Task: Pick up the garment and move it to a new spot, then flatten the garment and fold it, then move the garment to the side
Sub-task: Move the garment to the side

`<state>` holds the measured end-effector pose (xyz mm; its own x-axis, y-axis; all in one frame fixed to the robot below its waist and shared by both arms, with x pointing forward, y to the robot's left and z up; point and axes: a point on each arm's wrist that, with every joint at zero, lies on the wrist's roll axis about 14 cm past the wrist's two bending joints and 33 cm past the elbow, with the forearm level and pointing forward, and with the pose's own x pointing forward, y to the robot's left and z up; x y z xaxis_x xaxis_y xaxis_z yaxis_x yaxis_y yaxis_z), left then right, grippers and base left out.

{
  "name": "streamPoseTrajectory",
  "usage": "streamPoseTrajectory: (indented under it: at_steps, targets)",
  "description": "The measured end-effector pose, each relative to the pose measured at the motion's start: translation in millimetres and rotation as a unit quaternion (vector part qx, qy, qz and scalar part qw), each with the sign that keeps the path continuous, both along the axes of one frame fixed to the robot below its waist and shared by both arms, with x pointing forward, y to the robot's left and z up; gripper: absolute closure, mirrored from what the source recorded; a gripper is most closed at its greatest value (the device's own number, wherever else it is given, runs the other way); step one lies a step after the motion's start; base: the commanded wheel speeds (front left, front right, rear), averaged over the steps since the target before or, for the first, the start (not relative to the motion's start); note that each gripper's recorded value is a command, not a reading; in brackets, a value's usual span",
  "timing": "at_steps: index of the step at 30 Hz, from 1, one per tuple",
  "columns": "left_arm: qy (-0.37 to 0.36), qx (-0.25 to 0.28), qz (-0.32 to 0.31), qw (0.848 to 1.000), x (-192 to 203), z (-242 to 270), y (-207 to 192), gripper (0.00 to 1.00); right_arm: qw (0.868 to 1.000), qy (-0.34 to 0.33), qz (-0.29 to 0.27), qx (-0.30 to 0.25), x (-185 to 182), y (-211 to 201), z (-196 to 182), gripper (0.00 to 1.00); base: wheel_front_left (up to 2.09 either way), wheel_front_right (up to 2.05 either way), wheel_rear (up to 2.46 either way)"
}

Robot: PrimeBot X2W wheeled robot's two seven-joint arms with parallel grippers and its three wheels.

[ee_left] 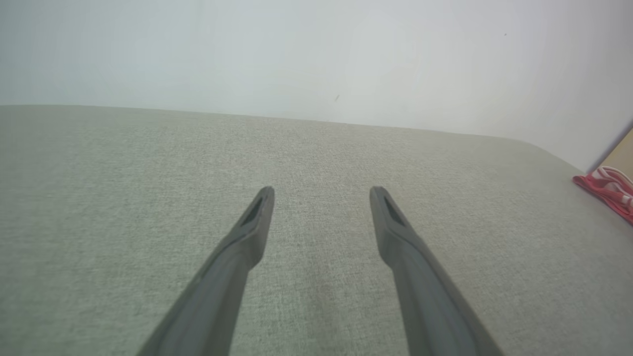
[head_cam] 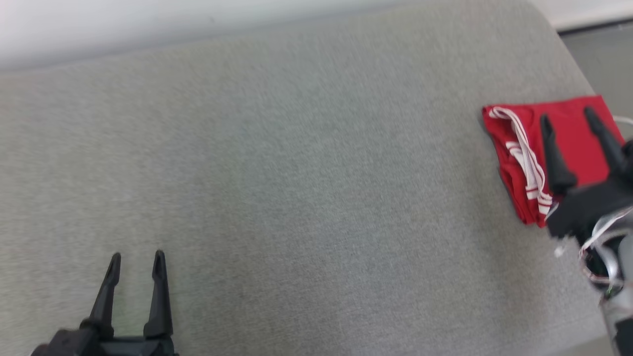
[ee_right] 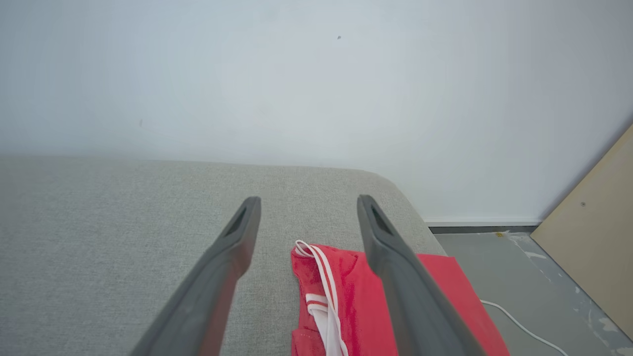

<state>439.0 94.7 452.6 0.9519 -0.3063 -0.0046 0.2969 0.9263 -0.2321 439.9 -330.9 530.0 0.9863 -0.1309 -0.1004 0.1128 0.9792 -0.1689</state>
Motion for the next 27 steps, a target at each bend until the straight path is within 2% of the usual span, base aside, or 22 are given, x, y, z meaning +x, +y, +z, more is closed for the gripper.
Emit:
streamPoseTrajectory:
  at_steps: [9,17,27]
  targets:
    - [-0.019,0.018,0.070,0.997,-39.8,26.3,48.8,0.00,0.995,-0.050,0.052,0.076,-40.1,60.6,-2.3,0.00,0.00,0.00,0.00]
    - [-0.015,0.028,0.126,0.992,-83.3,29.4,86.3,0.00,0.988,-0.062,0.104,0.098,-67.3,108.7,-8.6,0.00,0.00,0.00,0.00]
    - [-0.016,0.022,0.165,0.986,-110.8,30.9,108.0,0.00,0.984,-0.073,0.098,0.132,-85.9,122.4,-16.4,0.00,0.00,0.00,0.00]
